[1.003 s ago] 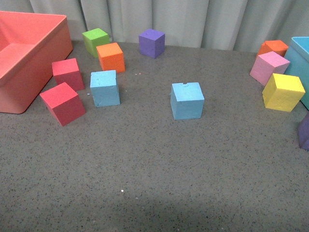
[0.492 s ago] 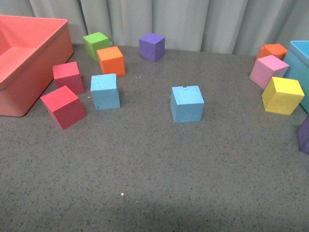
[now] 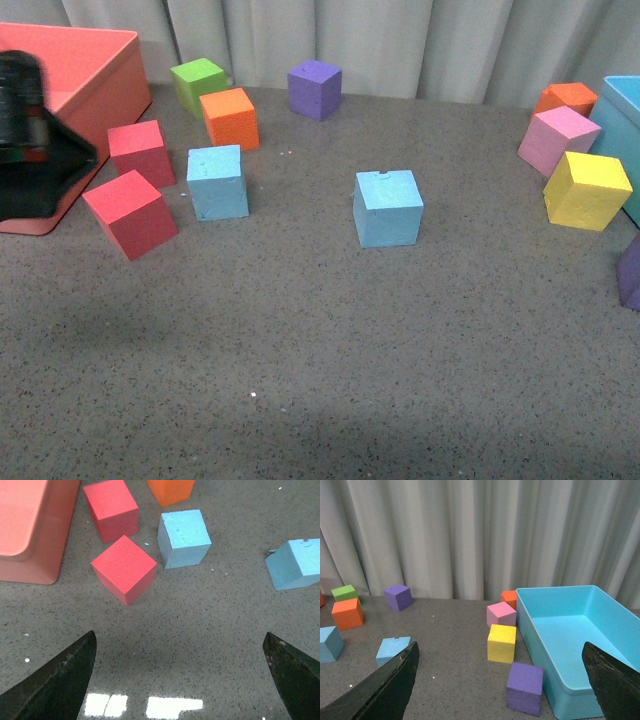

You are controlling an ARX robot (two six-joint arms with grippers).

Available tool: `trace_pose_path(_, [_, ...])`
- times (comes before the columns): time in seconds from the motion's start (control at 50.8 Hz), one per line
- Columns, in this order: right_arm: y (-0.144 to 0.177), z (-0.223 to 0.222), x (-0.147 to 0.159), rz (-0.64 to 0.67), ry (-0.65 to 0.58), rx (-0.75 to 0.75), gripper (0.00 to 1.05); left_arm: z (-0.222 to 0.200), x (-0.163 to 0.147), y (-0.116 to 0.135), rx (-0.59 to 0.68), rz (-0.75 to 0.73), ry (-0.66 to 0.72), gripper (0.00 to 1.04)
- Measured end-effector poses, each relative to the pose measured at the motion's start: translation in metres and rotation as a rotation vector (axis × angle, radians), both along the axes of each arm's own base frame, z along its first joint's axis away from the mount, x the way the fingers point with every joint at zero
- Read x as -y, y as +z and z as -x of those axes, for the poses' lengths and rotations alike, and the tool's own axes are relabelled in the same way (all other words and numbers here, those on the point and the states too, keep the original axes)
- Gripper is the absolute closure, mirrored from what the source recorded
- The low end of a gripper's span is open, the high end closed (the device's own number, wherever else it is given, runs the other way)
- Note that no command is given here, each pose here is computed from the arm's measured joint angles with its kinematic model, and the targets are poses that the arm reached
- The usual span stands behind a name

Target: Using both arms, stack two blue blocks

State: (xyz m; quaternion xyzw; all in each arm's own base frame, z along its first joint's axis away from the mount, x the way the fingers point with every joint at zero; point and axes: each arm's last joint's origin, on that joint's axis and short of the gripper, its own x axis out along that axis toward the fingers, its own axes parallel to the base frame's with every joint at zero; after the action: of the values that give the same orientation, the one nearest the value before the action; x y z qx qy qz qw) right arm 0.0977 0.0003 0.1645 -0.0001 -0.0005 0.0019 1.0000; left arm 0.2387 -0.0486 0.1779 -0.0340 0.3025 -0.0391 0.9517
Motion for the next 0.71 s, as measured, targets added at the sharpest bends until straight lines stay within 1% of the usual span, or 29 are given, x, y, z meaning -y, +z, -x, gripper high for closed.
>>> trace_pose_path(0.079, [0.0,0.0,0.0,0.0,0.0,0.0,0.1,-0.028,0.008,-0.003,-0.072,0.006,0.027,0.07])
trace_pose_path(0.197, [0.0,0.0,0.0,0.0,0.0,0.0,0.1,-0.067,0.02,-0.003,-0.114,0.005,0.049,0.07])
trace_pose_path(0.295, [0.0,0.0,0.0,0.0,0.0,0.0,0.1,-0.1,0.035,-0.003,-0.16,0.003,0.033,0.07])
trace_pose_path(0.472, [0.0,0.0,0.0,0.0,0.0,0.0,0.1,-0.138,0.049,-0.019,-0.269,-0.009,0.014,0.07])
trace_pose_path(0.708, [0.0,0.0,0.0,0.0,0.0,0.0,0.1,-0.176,0.057,-0.04,-0.327,-0.038,0.025,0.07])
